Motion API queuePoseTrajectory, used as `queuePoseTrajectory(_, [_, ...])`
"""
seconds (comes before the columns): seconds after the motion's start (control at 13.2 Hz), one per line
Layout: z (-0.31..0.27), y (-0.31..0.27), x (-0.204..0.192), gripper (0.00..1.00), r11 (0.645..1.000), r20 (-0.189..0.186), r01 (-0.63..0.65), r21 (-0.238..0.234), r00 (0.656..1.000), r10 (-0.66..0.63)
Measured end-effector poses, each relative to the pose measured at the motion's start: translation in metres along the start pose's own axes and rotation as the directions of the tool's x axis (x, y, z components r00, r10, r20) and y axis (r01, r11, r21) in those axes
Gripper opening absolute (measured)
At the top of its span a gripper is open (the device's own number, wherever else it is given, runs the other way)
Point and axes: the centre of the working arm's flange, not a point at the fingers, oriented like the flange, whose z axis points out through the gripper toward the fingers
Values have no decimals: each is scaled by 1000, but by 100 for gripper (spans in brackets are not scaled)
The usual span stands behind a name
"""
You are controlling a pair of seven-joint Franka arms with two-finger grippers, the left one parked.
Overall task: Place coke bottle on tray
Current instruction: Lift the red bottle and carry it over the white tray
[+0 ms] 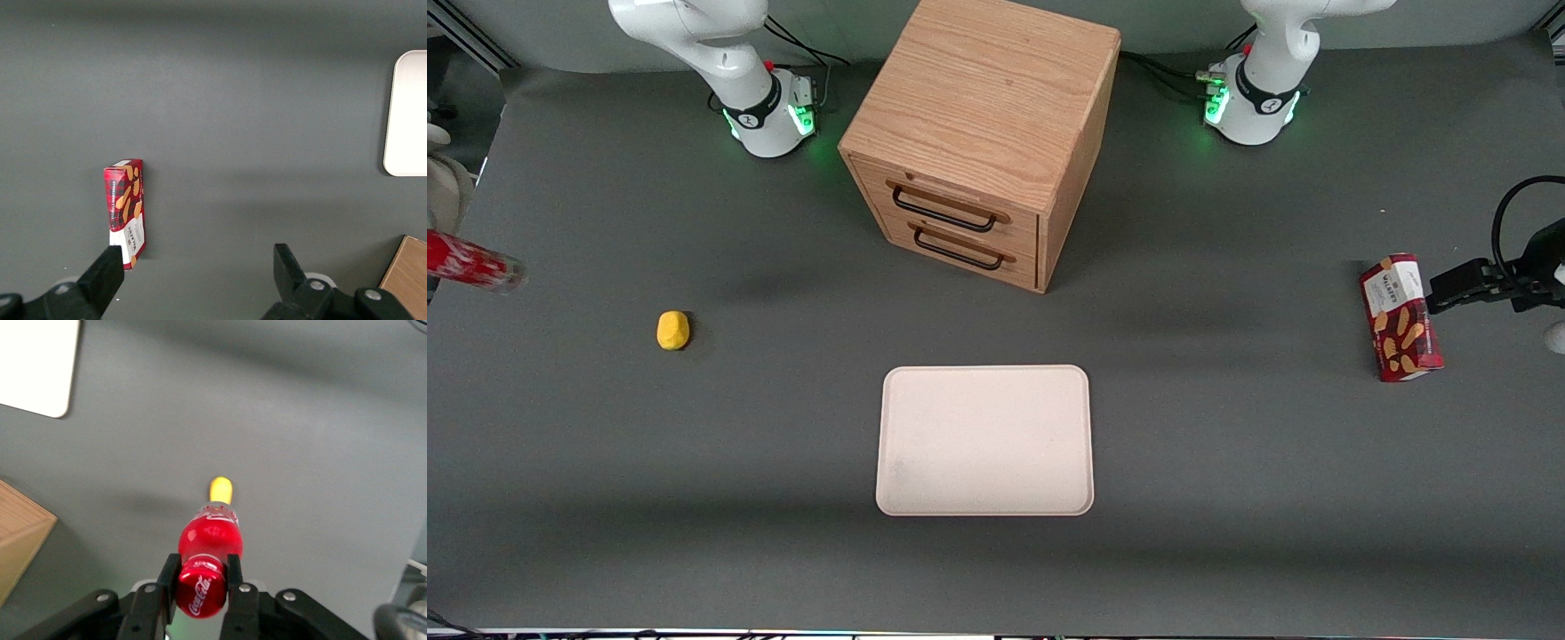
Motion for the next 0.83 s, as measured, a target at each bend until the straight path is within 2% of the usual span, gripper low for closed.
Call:
queuePoseTrajectory(0.23, [11, -119, 56, 32, 997, 8, -69, -27, 998, 69])
queuePoseTrajectory(0.45, [31, -226, 97, 32, 987, -2, -153, -43, 988, 153])
queuePoseTrajectory(0.6, [50, -282, 116, 32, 976, -11, -215, -43, 977, 215])
queuePoseTrajectory(0.83, [65, -346, 122, 32, 953, -25, -302, -30, 953, 302])
